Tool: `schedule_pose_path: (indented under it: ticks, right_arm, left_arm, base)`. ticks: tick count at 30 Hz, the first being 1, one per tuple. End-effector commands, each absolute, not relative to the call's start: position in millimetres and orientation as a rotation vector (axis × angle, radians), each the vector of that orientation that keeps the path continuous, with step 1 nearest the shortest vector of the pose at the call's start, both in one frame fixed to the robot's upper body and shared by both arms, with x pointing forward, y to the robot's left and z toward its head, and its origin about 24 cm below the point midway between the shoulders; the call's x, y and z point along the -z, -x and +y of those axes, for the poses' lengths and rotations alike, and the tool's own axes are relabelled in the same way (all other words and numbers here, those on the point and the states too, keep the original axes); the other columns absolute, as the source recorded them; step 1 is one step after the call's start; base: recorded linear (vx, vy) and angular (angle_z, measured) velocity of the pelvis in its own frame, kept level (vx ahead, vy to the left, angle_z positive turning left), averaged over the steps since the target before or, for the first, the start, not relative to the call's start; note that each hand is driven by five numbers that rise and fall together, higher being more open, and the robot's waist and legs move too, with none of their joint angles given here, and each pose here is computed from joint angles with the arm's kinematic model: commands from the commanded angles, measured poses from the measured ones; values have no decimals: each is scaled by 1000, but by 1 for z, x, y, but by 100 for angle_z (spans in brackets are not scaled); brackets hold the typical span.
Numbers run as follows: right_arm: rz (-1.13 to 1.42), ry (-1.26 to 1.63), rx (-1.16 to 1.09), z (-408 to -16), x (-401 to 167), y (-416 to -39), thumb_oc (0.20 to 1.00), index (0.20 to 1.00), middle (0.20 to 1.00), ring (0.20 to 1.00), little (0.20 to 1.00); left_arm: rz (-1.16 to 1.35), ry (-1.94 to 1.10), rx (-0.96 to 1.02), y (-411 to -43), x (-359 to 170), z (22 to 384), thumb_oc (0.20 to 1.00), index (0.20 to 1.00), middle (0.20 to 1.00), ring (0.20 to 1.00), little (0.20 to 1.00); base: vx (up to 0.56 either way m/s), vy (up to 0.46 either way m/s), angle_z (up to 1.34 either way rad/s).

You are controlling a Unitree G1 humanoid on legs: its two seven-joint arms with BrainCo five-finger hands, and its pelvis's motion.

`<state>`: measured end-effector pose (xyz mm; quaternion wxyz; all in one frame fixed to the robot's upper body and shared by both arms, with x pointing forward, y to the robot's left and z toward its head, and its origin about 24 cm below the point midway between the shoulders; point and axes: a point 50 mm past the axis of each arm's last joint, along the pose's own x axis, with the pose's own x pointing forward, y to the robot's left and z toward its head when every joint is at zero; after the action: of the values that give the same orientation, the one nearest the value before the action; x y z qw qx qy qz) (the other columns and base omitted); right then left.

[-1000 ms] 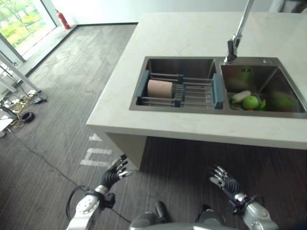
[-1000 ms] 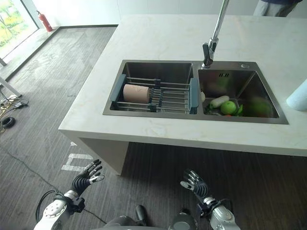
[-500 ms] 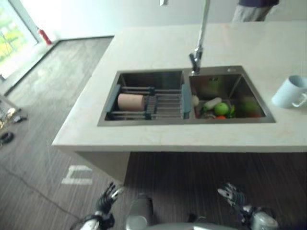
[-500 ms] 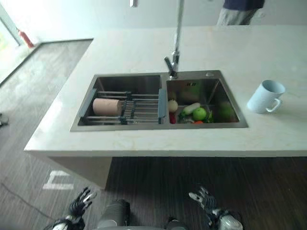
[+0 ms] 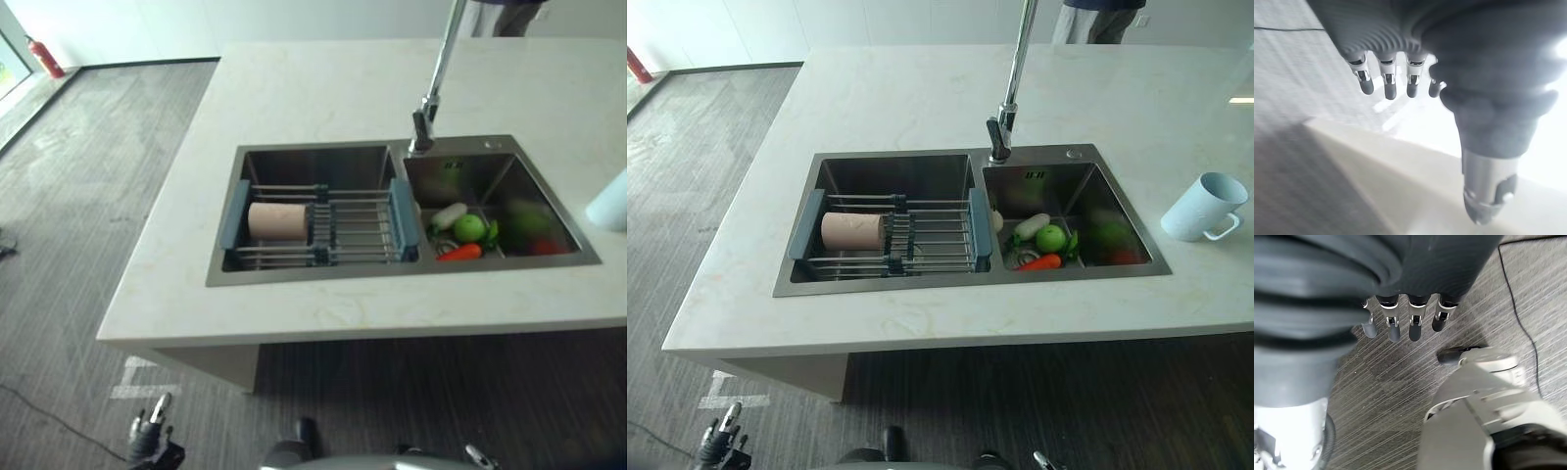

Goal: Place the dishes in the dishwasher.

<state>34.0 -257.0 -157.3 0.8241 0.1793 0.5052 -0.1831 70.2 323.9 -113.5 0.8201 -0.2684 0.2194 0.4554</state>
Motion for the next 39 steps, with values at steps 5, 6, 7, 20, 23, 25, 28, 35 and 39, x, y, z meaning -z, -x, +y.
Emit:
schedule_pose_path:
  ticks: [5,6,7,20,23,25,28,35,39]
  right_arm:
    - [958,-332,484,-295,142,-45,1000,1000,1000,1000,1000]
    - [953,-329,484,-295,142,-44,1000,1000,1000,1000,1000]
    - [947,-328,486,-295,142,-43,1000,1000,1000,1000,1000]
    - [965,-287,339,-276,144,-53,1000,1000,1000,1000,1000]
    - [971,-281,317,-272,143,-56,1000,1000,1000,1000,1000]
    - [977,-270,296,-272,143,-56,1000,1000,1000,1000,1000]
    - [988,-265,287,-272,144,-53,1000,1000,1000,1000,1000]
    - [957,-223,272,-284,135,-70,1000,1000,1000,1000,1000]
    - [970,-205,266,-293,133,-62,1000,1000,1000,1000,1000]
  left_arm:
    - [-67,372,-1615,-54,35,405,1000,1000,1000,1000,1000]
    - [-153,335,-1675,-51,21,415,1000,1000,1000,1000,1000]
    - [-287,284,-1748,-46,-1,426,1000,1000,1000,1000,1000]
    - [-1048,-591,-965,-171,-272,383,1000,1000,1000,1000,1000]
    - [-844,-695,-665,-210,-267,362,1000,1000,1000,1000,1000]
    - [-646,-744,-415,-245,-245,335,1000,1000,1000,1000,1000]
    - [-505,-747,-266,-263,-221,320,1000,1000,1000,1000,1000]
    - [-276,-843,-200,-292,-199,318,1000,1000,1000,1000,1000]
    - [-254,-910,-207,-291,-207,328,1000,1000,1000,1000,1000]
  base:
    - [22,-9,-1]
    - [11,-26,-5]
    - [25,-37,-4]
    - [56,-24,-3]
    - [26,-23,-11]
    - [-15,-15,-21]
    - [39,-22,-9]
    - [15,51,-12]
    - [64,55,-11]
